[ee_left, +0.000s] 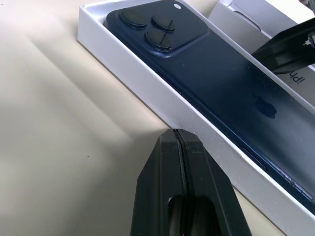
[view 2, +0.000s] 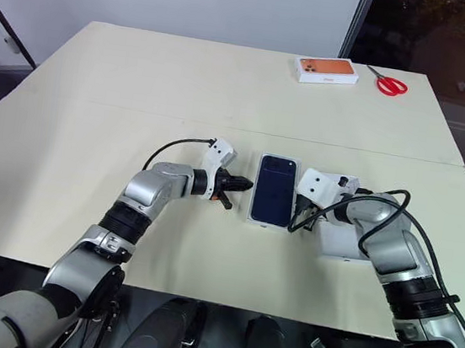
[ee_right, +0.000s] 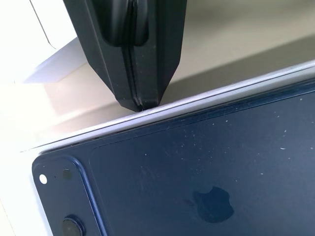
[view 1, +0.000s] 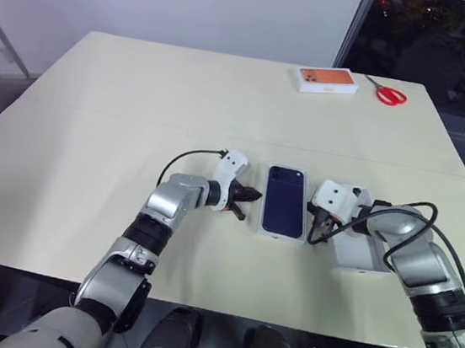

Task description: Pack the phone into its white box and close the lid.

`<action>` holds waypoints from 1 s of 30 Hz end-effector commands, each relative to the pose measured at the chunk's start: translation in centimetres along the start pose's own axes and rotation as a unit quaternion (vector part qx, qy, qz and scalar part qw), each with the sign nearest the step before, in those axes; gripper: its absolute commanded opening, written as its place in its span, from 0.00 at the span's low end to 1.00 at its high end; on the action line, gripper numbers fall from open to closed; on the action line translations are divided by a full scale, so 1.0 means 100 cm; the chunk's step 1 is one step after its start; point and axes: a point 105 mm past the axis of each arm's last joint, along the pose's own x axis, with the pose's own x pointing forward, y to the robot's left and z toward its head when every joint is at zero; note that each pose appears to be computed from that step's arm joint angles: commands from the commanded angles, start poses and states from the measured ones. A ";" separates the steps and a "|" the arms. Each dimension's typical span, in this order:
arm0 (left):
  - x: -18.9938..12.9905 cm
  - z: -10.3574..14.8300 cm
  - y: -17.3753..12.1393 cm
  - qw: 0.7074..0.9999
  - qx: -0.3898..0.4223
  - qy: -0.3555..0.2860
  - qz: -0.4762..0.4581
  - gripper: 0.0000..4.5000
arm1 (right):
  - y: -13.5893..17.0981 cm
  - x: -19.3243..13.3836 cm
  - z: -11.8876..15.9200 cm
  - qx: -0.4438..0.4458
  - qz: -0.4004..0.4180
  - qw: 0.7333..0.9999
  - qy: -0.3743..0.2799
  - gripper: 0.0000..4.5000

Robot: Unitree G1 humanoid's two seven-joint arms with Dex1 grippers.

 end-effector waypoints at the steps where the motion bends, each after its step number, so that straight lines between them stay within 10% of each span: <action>1: -0.002 -0.005 -0.007 1.000 0.006 0.011 -0.018 0.01 | -0.001 0.000 0.000 -0.001 0.004 1.000 0.005 0.00; 12: -0.068 0.005 0.027 0.998 0.036 -0.015 0.047 0.01 | -0.024 -0.031 0.037 0.035 0.009 0.998 -0.049 0.00; 14: -0.076 0.007 0.026 0.998 0.035 -0.025 0.044 0.00 | -0.028 -0.035 0.047 0.073 0.007 0.995 -0.073 0.12; 22: -0.137 0.032 0.035 0.991 0.064 -0.108 0.052 0.74 | -0.028 -0.051 0.038 0.170 -0.009 0.985 -0.014 1.00; 24: -0.150 0.031 0.036 0.989 0.082 -0.113 0.053 0.99 | -0.021 -0.053 0.034 0.223 -0.005 0.975 0.009 1.00; 30: -0.172 0.032 0.037 0.980 0.122 -0.139 0.068 0.99 | 0.001 -0.056 0.028 0.319 -0.013 0.945 0.071 1.00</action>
